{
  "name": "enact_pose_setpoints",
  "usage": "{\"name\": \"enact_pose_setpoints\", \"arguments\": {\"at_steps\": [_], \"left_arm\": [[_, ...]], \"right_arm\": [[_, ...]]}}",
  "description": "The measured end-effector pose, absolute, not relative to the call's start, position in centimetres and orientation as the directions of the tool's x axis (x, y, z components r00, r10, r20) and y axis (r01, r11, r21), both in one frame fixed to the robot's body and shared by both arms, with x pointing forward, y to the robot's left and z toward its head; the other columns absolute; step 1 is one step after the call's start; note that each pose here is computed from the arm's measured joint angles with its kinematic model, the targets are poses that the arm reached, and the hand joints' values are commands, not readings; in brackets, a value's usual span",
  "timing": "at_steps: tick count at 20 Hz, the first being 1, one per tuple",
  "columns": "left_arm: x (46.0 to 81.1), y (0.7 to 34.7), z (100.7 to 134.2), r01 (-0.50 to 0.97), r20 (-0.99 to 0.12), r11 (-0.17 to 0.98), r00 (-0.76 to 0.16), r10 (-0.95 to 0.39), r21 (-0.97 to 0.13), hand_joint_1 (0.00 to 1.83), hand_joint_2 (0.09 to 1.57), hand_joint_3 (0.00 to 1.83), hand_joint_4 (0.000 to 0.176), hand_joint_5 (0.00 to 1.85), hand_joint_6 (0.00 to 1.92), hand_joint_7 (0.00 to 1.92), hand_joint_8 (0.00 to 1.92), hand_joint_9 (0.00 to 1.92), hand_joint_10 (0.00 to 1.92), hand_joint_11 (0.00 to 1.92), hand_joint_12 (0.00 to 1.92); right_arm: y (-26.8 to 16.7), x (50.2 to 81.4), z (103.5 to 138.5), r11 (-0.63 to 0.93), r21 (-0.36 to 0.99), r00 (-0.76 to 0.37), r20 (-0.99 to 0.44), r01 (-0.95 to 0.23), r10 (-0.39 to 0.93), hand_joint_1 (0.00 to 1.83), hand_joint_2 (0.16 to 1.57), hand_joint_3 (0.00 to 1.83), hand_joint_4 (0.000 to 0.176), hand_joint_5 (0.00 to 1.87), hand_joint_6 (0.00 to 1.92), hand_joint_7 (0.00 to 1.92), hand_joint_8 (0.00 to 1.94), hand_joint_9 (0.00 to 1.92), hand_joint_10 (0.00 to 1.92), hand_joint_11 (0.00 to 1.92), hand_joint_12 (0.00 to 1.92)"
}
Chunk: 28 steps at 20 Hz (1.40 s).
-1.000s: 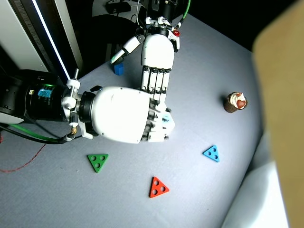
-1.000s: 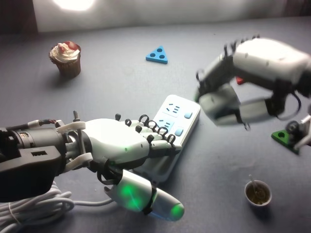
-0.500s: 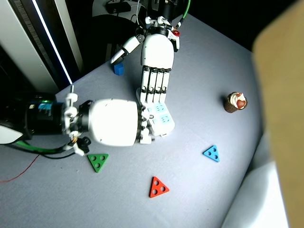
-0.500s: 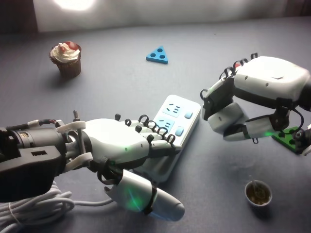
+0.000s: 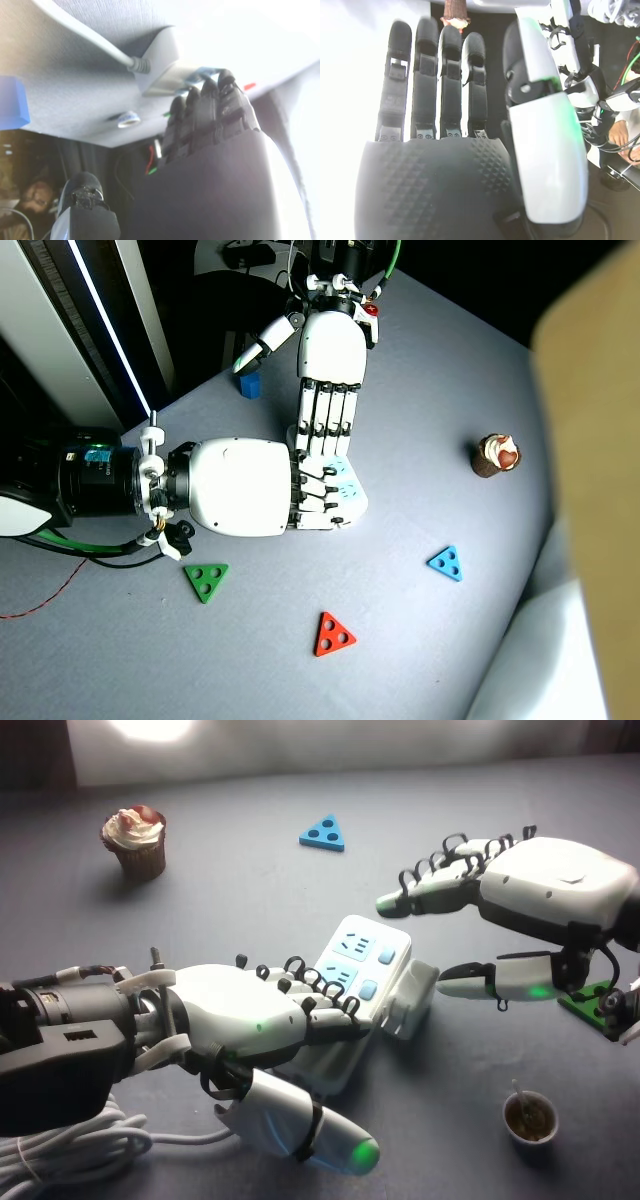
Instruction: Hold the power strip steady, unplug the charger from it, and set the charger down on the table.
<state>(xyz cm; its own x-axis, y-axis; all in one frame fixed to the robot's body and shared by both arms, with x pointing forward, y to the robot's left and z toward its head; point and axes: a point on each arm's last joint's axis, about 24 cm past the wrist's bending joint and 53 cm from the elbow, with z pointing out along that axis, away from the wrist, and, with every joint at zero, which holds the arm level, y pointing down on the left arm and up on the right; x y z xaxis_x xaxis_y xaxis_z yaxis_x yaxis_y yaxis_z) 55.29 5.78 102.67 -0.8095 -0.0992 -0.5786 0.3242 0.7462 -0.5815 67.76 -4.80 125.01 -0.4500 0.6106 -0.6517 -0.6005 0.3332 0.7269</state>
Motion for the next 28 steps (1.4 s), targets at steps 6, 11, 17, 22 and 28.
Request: {"name": "enact_pose_setpoints", "arguments": {"at_steps": [6,11,17,22,28], "left_arm": [[55.3,5.8,102.7,0.324,-0.578,0.747,-0.810,-0.099,-0.581,0.00,0.93,0.00,0.000,0.07,0.00,0.06,0.00,0.04,0.00,0.01,0.08],[55.3,5.8,102.9,0.321,-0.576,0.747,-0.811,-0.101,-0.582,0.00,0.92,0.00,0.000,0.05,0.00,0.03,0.00,0.03,0.01,0.01,0.08],[56.3,5.7,104.8,0.326,-0.591,0.748,-0.799,-0.108,-0.578,0.00,0.91,0.00,0.000,0.04,0.00,0.05,0.00,0.04,0.01,0.03,0.09],[57.9,4.7,109.1,0.368,-0.644,0.715,-0.750,-0.151,-0.595,0.00,0.91,0.00,0.000,0.05,0.00,0.06,0.01,0.05,0.00,0.05,0.09],[59.9,6.3,113.4,0.379,-0.694,0.723,-0.695,-0.190,-0.578,0.00,0.91,0.00,0.000,0.05,0.00,0.05,0.00,0.03,0.00,0.02,0.08]], "right_arm": [[-6.9,66.6,127.2,0.115,0.916,-0.521,-0.317,-0.383,0.792,0.63,0.91,0.00,0.000,0.00,0.00,0.00,0.00,0.02,0.00,0.00,0.16],[-10.1,64.8,124.8,-0.144,0.988,-0.465,0.101,-0.058,0.879,0.59,0.92,0.00,0.000,0.00,0.00,0.00,0.00,0.00,0.00,0.02,0.01],[-11.0,61.7,124.1,-0.190,0.981,-0.421,0.157,-0.037,0.893,0.62,0.92,0.00,0.000,0.00,0.00,0.01,0.00,0.02,0.00,0.03,0.01],[-11.3,58.8,121.3,-0.209,0.974,-0.378,0.227,0.088,0.898,0.64,0.98,0.02,0.000,0.00,0.00,0.00,0.00,0.01,0.00,0.03,0.02],[-9.9,55.4,121.6,-0.169,0.984,-0.434,0.173,0.049,0.884,0.65,0.97,0.00,0.000,0.00,0.00,0.01,0.00,0.03,0.01,0.04,0.02]]}}
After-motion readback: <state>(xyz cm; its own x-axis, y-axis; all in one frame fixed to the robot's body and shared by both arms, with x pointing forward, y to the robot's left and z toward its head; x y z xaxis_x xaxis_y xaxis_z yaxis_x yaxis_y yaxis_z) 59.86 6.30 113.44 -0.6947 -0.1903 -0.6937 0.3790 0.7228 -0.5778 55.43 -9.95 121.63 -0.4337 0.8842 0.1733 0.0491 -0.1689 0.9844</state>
